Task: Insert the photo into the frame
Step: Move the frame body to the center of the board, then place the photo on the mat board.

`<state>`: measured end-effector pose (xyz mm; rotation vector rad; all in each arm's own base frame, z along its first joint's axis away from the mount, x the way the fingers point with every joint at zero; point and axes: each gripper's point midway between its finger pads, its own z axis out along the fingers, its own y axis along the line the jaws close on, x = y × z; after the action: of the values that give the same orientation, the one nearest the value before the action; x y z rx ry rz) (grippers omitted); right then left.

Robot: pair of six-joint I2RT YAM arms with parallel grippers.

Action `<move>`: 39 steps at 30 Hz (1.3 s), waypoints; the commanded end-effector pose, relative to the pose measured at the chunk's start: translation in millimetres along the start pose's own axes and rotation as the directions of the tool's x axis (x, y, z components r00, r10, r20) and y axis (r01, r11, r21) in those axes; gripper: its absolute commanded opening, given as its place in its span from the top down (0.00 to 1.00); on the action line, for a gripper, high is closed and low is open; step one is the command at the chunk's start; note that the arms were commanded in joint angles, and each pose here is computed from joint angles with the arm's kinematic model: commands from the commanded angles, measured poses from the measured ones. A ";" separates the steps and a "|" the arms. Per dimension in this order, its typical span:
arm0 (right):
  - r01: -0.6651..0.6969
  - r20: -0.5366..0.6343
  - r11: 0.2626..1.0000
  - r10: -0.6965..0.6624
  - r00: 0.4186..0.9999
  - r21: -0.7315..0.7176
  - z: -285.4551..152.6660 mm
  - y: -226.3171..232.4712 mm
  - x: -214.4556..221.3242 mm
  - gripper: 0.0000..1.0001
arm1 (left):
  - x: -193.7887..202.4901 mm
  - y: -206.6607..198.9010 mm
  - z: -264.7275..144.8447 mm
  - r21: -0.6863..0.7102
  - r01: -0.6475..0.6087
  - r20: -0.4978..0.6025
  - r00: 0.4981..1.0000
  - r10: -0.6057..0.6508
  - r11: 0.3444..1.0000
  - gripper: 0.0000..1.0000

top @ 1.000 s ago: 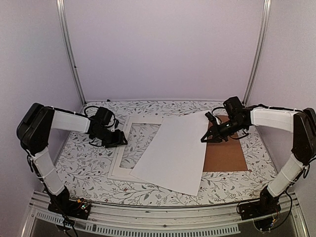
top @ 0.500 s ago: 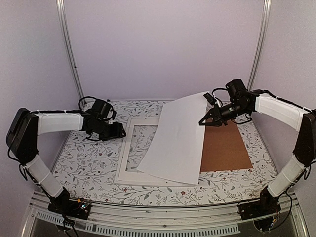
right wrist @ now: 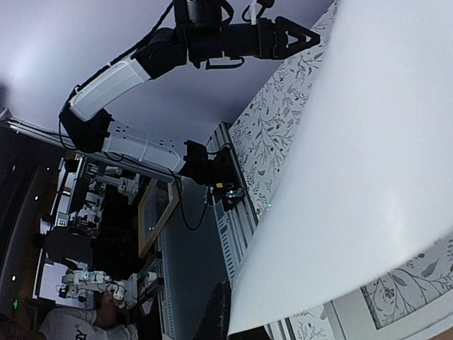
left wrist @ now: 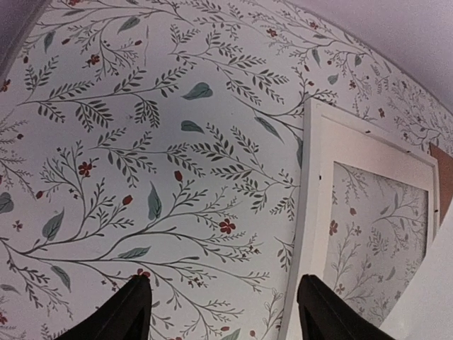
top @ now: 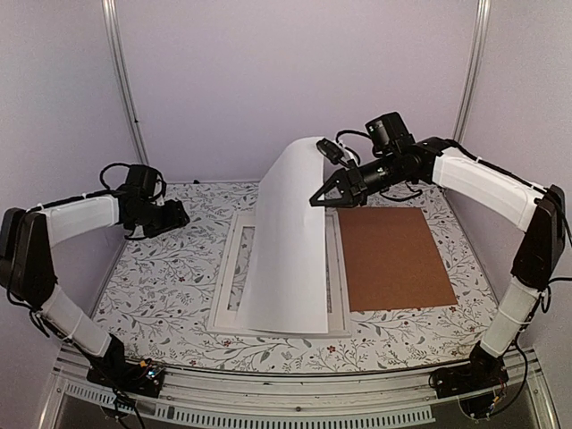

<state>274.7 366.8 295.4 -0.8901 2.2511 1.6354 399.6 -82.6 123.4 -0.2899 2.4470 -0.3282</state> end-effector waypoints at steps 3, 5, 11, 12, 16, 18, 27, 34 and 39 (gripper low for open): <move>0.081 -0.019 0.961 -0.089 0.996 -0.263 17.2 73.0 -11.6 1.00 | -9.7 16.7 -7.1 0.006 0.017 0.019 1.000 -0.017 1.000 0.24; 0.095 -0.025 0.945 -0.108 0.994 -0.312 18.4 86.3 -11.8 1.00 | -10.0 19.6 -7.3 0.005 0.024 0.021 1.000 -0.024 1.000 0.24; 0.057 -0.050 0.926 -0.082 0.995 -0.372 24.8 86.5 -14.5 1.00 | -10.0 26.8 -7.5 -0.005 0.043 0.025 0.999 -0.043 0.999 0.23; 0.045 -0.056 0.927 -0.070 0.996 -0.372 28.6 79.5 -15.5 1.00 | -9.6 27.4 -7.6 -0.005 0.044 0.024 0.999 -0.044 0.999 0.23; -0.051 -0.054 0.949 0.036 0.998 -0.312 40.1 31.9 -25.0 1.00 | -9.5 30.7 -9.7 -0.013 0.049 0.029 0.998 -0.049 0.999 0.24; -0.116 -0.030 0.960 0.112 0.993 -0.254 42.0 -4.5 -30.2 1.00 | -9.7 33.0 -11.7 -0.023 0.050 0.034 0.998 -0.049 0.998 0.23; -0.355 0.004 0.933 0.355 0.935 -0.058 32.3 -170.3 -11.4 1.00 | -8.7 35.4 -14.1 -0.034 0.038 0.031 0.999 -0.037 0.999 0.24; -0.406 -0.068 0.910 0.412 0.909 0.080 32.4 -242.0 29.1 1.00 | -2.3 32.2 -8.9 -0.010 0.038 0.002 0.999 -0.038 0.999 0.24; -0.378 -0.088 0.910 0.396 0.914 0.171 25.1 -257.2 41.6 1.00 | 1.7 29.4 -5.3 0.006 0.041 -0.016 0.999 -0.041 0.999 0.24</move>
<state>391.1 334.6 65.9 -0.4219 2.7097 1.6861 395.1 -53.9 126.0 -0.3443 2.4328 -0.3391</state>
